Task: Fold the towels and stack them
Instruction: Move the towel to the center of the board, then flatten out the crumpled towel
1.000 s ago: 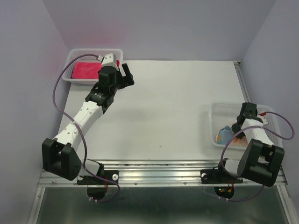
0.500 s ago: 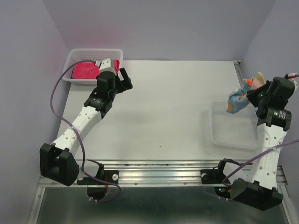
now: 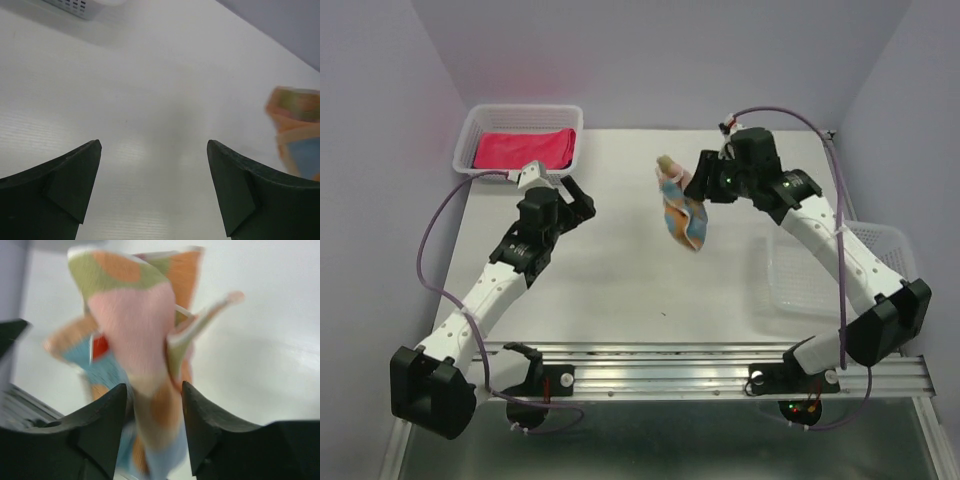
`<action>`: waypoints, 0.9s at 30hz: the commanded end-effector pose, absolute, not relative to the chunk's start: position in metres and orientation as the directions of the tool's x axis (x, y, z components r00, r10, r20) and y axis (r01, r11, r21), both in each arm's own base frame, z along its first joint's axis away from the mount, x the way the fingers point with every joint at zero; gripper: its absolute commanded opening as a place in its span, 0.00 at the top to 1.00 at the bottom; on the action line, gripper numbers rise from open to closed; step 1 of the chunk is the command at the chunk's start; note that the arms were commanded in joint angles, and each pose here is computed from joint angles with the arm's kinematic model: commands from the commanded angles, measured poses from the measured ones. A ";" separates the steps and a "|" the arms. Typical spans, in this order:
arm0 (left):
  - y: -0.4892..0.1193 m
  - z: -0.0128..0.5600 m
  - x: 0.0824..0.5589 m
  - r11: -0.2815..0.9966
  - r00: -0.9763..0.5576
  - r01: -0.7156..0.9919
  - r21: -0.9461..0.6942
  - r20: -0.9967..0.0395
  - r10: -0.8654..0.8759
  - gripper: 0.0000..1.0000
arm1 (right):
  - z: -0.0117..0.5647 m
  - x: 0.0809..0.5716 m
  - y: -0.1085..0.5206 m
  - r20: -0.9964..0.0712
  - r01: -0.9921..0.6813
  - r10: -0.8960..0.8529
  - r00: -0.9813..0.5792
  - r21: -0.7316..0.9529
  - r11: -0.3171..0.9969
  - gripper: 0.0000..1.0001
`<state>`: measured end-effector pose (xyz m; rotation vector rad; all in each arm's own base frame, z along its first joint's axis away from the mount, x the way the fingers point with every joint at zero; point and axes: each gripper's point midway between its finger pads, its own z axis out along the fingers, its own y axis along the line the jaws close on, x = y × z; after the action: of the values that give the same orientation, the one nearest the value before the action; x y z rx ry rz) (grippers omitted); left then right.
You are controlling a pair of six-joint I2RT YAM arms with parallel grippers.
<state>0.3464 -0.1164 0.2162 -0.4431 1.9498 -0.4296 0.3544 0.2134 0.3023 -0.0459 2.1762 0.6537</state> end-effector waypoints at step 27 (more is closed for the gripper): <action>-0.109 0.073 0.270 0.846 -0.642 -0.343 -0.408 -0.556 -0.528 0.06 | 0.129 0.257 0.366 -0.693 -0.545 -0.273 -0.667 0.205 0.813 0.00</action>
<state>0.2744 -0.1323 0.0655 -0.5048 2.3974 -0.4486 0.2373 0.2981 0.0975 -0.5544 2.4854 0.3885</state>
